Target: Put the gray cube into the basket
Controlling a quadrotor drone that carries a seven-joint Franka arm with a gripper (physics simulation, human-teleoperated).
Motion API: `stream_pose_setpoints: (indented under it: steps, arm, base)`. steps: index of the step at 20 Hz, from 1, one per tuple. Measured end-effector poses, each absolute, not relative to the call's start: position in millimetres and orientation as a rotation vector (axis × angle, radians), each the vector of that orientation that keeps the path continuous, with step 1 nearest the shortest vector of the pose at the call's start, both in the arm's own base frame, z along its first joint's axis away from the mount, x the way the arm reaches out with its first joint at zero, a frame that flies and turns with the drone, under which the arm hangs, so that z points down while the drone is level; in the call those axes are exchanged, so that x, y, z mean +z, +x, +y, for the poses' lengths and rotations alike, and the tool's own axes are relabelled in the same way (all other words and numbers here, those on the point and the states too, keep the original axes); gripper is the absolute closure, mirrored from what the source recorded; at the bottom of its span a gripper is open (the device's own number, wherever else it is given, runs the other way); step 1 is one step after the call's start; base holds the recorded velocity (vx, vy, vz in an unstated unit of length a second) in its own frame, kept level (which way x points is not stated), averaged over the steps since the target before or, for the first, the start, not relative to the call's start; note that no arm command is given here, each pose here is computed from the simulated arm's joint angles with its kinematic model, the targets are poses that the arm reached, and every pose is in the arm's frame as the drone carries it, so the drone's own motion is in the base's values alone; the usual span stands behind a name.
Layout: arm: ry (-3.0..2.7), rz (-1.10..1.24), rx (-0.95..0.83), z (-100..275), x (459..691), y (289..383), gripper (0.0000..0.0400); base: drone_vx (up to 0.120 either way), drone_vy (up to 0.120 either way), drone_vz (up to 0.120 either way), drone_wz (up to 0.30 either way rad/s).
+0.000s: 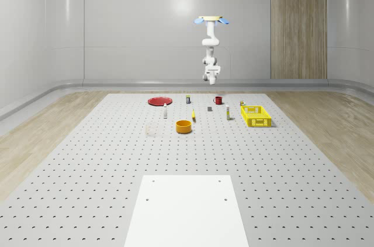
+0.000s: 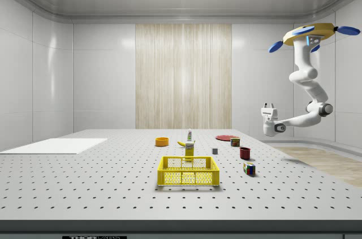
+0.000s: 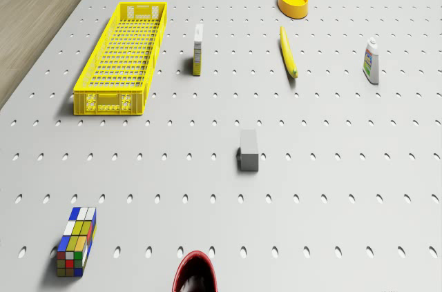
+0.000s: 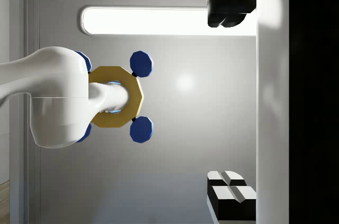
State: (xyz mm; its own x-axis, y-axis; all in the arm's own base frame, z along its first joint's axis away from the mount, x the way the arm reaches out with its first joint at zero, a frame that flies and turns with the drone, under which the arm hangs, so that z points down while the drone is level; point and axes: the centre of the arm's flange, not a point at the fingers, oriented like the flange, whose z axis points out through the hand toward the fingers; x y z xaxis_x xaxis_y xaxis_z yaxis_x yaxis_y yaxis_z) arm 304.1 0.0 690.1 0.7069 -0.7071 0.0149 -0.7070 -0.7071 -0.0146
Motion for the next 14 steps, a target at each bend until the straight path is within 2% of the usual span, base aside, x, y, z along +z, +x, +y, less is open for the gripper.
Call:
stream_pose_setpoints:
  steps: [12,14]
  arm:
    - [-2.893,1.198,-0.044,0.2,691.3,303.3,0.0]
    - [-2.893,1.198,-0.047,0.2,691.3,303.2,0.0]
  base:
    - [0.12,-0.12,0.0,0.0]
    - [0.12,-0.02,0.0,0.0]
